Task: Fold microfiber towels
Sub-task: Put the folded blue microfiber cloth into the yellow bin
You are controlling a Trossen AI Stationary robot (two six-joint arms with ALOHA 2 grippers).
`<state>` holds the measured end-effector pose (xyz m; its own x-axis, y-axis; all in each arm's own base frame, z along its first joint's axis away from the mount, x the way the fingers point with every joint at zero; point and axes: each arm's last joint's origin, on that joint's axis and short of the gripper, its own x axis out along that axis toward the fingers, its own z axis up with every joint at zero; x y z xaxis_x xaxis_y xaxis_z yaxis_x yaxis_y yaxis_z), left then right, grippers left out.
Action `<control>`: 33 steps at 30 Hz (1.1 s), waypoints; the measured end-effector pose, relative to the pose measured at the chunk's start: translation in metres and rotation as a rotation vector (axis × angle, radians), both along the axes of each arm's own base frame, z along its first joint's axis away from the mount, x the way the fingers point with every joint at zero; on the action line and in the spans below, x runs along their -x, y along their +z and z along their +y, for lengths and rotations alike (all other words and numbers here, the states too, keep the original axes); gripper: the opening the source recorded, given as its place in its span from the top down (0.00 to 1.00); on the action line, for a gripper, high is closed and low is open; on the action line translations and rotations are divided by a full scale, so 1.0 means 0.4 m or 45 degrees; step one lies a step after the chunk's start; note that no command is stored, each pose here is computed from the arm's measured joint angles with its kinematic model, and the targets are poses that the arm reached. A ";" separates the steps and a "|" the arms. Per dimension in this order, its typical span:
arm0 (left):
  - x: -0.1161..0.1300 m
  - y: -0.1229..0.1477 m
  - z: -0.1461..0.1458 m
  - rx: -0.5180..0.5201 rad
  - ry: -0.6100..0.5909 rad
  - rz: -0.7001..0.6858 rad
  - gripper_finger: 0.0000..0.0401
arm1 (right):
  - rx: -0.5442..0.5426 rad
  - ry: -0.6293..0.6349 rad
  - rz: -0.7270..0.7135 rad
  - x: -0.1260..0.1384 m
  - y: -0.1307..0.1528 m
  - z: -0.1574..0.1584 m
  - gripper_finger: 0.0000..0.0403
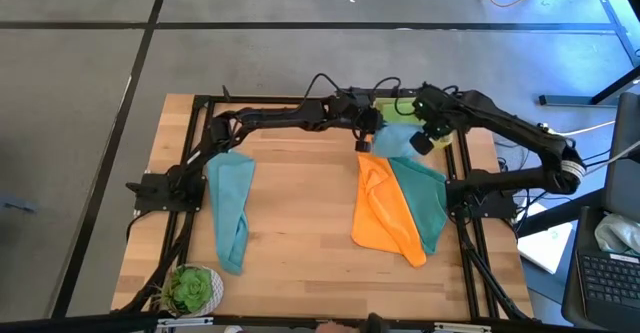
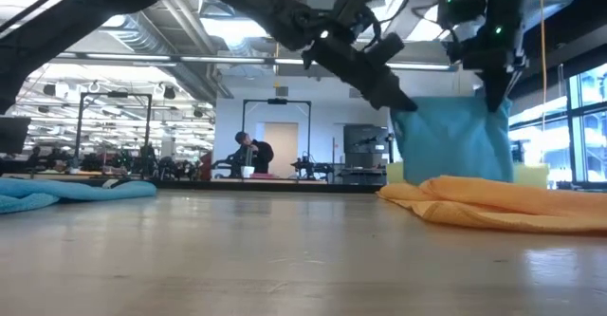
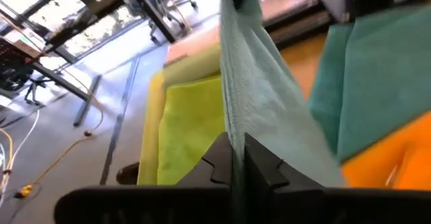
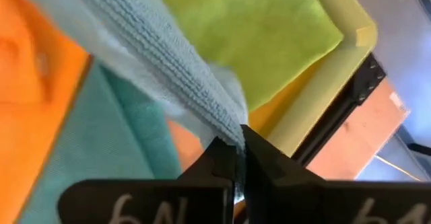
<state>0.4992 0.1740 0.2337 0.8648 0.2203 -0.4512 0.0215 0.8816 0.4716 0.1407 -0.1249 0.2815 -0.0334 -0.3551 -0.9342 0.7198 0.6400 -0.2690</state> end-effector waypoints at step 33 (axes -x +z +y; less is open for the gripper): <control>0.163 0.182 -0.104 -0.141 0.491 0.456 0.89 | 0.093 -0.258 0.026 0.004 -0.097 -0.217 0.97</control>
